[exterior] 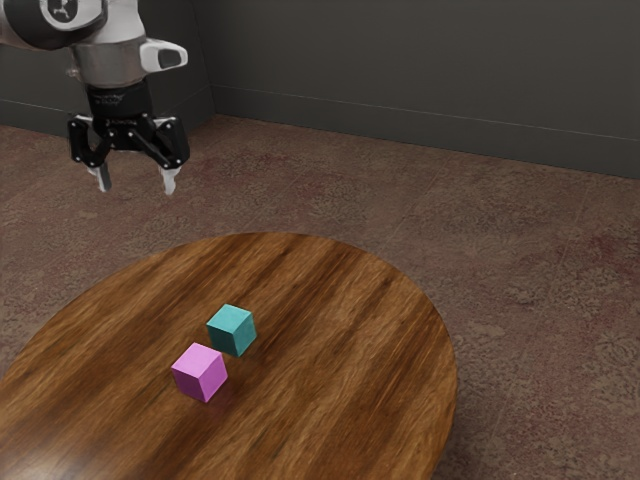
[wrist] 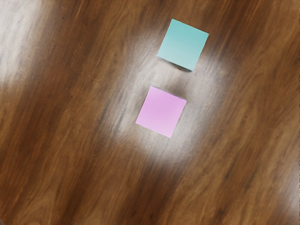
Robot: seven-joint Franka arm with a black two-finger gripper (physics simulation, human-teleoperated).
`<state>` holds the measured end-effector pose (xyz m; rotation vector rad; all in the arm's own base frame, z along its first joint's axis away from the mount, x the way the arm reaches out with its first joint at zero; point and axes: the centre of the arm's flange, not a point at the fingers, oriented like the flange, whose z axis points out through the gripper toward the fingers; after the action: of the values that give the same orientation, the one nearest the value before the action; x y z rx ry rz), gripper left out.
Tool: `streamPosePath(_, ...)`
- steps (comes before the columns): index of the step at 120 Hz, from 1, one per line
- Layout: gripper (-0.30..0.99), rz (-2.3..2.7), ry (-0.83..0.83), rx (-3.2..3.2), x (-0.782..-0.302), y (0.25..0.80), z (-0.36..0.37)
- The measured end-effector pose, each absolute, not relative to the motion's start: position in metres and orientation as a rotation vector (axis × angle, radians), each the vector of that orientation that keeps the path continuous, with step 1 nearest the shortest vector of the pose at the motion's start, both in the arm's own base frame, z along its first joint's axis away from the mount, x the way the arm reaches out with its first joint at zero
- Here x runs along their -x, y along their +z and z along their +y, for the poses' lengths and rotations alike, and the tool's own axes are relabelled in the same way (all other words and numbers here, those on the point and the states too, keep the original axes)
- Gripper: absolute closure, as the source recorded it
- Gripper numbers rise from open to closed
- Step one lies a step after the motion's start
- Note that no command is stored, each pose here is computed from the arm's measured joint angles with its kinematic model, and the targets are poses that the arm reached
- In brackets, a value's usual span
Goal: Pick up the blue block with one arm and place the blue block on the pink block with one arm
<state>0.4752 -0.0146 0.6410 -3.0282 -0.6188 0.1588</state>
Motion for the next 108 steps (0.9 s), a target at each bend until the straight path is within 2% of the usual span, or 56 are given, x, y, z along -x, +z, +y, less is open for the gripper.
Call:
streamPosePath(10, 0.0, -0.674, 0.115, 3.019, -0.473, 0.643, -0.016)
streamPosePath(30, 0.0, -0.699, 0.145, 2.995, -0.465, 0.63, -0.039)
streamPosePath(47, 0.0, -0.759, 0.31, 2.919, -0.528, 0.536, -0.02)
streamPosePath(67, 0.0, -0.745, 0.333, 2.934, -0.561, 0.46, -0.005)
streamPosePath(85, 0.0, -0.63, 0.294, 2.983, -0.561, 0.403, -0.014)
streamPosePath(108, 0.0, -0.531, 0.075, 3.052, -0.566, 0.391, -0.005)
